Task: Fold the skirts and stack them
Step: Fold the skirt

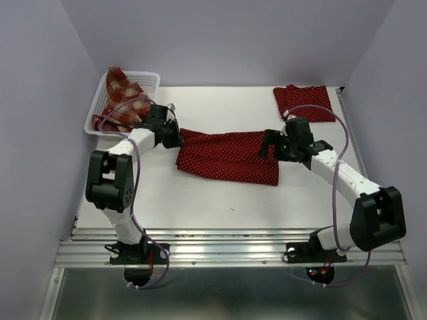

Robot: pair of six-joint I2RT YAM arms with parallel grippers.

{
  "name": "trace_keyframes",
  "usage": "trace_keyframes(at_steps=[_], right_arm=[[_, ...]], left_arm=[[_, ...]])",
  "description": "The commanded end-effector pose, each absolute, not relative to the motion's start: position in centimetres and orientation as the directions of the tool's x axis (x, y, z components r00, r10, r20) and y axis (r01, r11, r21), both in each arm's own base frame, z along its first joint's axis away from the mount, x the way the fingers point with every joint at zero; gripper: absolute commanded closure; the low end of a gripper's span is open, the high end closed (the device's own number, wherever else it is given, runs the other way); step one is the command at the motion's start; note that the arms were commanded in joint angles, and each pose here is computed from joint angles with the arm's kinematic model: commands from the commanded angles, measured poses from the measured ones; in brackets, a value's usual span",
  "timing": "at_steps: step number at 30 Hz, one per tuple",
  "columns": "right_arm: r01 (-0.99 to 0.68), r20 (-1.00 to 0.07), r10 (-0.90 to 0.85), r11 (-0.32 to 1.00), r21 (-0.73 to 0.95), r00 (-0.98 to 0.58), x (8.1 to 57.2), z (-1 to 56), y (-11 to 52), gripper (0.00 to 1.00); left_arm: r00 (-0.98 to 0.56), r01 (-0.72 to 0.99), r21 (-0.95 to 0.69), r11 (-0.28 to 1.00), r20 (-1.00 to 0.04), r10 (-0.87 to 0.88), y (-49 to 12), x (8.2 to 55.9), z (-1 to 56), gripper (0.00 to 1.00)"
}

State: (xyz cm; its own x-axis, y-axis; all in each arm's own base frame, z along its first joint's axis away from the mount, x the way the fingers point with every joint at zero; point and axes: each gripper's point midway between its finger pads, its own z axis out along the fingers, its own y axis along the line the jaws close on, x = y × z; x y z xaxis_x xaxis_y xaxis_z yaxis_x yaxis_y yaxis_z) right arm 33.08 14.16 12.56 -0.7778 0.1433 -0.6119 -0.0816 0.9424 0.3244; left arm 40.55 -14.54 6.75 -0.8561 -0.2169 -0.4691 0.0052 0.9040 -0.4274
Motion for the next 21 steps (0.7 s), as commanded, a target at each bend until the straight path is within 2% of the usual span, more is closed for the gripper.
trace_keyframes(at_steps=[1,5,15,21], right_arm=[[-0.139,-0.628,0.202,0.882,0.45,-0.752,34.7,14.5,16.9,0.0],[-0.218,-0.607,0.2,0.812,0.542,-0.769,34.6,15.0,20.3,0.0],[-0.293,-0.617,0.16,0.771,0.565,-0.771,36.5,14.8,27.8,0.0],[-0.212,-0.63,0.167,0.851,0.481,-0.759,39.9,12.3,30.0,0.0]], left_arm=[[-0.795,-0.044,-0.425,0.904,-0.533,-0.29,-13.9,40.3,11.6,1.0],[-0.779,-0.078,-0.425,0.902,-0.539,-0.321,-13.9,40.2,13.4,1.0],[-0.77,-0.114,-0.405,0.907,-0.541,-0.338,-15.8,39.5,16.7,1.0],[-0.758,-0.129,-0.444,0.887,-0.533,-0.377,-16.8,39.2,19.1,1.0]])
